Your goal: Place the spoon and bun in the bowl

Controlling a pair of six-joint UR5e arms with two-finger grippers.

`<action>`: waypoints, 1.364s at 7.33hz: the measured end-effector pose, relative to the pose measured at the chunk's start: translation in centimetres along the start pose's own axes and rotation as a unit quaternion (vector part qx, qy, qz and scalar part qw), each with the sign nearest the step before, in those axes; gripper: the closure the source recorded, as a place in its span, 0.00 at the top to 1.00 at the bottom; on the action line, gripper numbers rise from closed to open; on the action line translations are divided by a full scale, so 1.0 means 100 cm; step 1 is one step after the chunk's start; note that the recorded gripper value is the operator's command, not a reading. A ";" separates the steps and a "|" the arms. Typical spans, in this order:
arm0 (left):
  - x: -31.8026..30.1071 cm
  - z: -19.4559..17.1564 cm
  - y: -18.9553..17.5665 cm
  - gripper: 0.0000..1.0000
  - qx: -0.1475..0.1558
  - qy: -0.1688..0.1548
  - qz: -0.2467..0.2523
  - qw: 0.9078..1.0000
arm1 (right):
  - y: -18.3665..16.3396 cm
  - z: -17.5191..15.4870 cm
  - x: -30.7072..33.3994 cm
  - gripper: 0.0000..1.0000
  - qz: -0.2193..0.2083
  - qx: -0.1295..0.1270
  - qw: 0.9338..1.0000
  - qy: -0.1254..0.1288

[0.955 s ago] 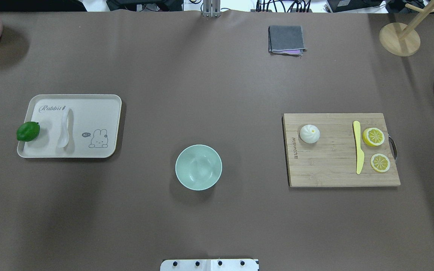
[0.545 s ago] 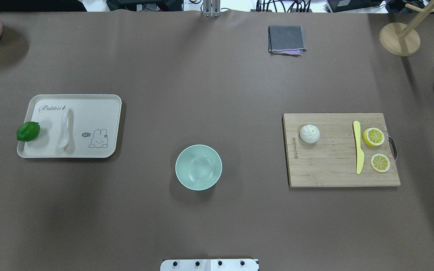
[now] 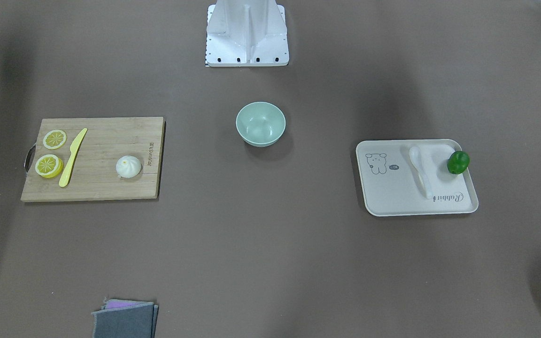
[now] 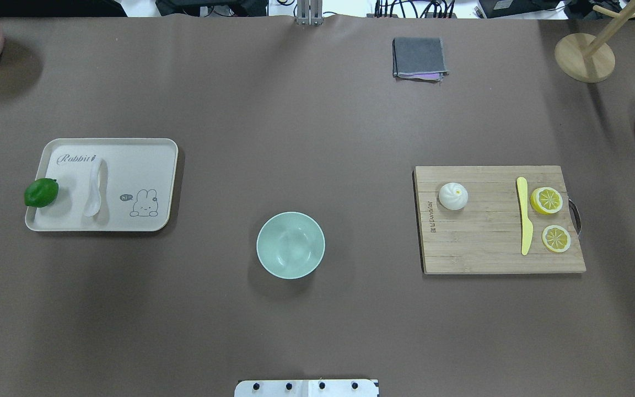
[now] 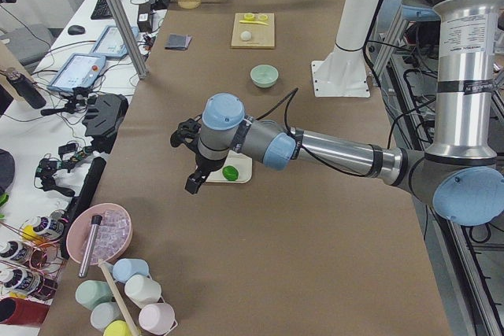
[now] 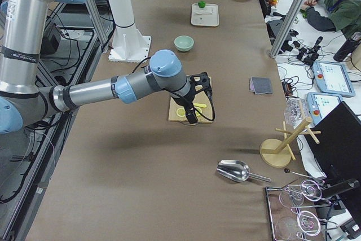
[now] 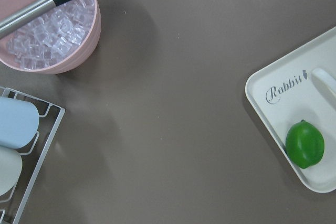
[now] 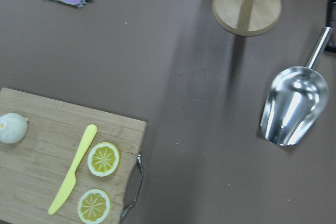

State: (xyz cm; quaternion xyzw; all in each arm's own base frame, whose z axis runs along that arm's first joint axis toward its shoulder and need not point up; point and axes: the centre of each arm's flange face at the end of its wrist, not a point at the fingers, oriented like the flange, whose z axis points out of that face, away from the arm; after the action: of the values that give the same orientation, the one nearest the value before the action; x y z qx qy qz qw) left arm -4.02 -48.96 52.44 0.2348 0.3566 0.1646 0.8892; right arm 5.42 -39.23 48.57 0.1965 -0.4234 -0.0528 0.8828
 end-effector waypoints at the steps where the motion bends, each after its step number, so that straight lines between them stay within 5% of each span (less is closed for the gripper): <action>1: 0.016 0.013 -0.008 0.99 -0.002 0.010 -0.018 1.000 | -0.007 0.014 -0.017 1.00 -0.011 -0.011 1.000 -0.019; 4: 0.050 0.043 -0.021 0.99 -0.016 0.032 -0.076 0.996 | -0.035 0.098 -0.111 1.00 0.020 -0.046 0.999 -0.001; 7: 0.080 0.075 -0.048 0.97 -0.037 0.049 -0.130 0.990 | -0.041 0.178 -0.236 1.00 0.084 -0.024 0.996 0.028; 10: 0.130 0.143 -0.085 0.85 -0.037 0.053 -0.200 0.978 | -0.041 0.207 -0.316 0.98 0.143 -0.012 0.989 0.036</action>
State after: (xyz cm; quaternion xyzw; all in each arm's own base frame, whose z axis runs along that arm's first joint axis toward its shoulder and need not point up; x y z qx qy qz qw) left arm 16.26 -54.36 49.73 0.1164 0.4371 0.0085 0.8918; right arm -30.31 -41.09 35.67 0.1249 -0.4148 0.0759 0.8981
